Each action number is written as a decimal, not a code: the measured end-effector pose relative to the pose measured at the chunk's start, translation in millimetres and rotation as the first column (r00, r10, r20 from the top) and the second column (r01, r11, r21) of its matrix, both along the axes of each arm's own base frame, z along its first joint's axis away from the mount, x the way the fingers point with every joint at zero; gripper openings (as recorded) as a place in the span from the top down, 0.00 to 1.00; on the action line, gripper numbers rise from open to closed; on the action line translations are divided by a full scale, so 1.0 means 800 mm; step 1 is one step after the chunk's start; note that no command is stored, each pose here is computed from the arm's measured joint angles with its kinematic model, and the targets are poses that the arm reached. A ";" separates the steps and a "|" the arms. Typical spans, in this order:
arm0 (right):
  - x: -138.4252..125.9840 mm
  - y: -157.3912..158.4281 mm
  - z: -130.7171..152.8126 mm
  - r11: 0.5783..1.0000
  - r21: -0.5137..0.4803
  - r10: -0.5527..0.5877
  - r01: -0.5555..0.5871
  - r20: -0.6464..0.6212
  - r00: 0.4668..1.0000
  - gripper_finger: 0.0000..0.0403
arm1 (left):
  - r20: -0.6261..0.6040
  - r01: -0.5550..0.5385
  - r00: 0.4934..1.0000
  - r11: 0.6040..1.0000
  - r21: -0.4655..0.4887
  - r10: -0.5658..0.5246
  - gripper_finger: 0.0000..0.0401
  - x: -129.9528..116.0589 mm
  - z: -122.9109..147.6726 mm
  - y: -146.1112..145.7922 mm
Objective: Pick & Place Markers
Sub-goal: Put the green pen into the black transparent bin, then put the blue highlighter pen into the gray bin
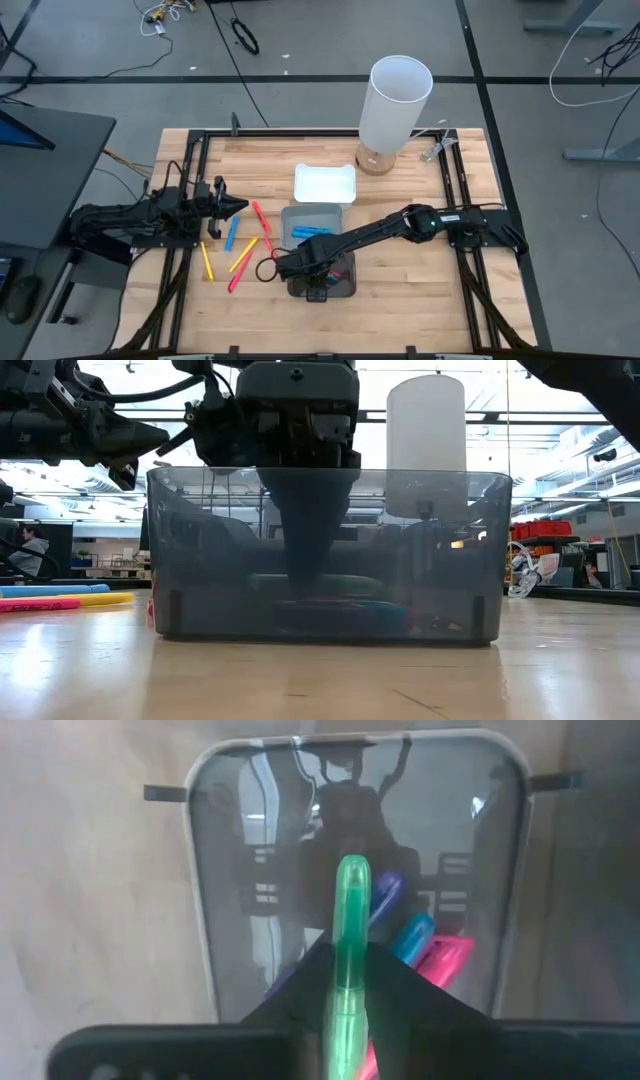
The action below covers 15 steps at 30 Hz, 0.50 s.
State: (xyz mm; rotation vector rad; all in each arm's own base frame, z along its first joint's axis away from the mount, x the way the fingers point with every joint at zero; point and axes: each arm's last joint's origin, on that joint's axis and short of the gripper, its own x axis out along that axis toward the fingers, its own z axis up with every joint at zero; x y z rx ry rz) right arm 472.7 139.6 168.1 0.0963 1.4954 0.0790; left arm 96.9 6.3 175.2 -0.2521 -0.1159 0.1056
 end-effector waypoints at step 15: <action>0.000 0.000 0.000 1.000 0.000 0.000 0.000 0.001 1.000 0.54 | 0.000 0.000 1.000 1.000 0.000 0.000 0.94 0.000 0.000 0.000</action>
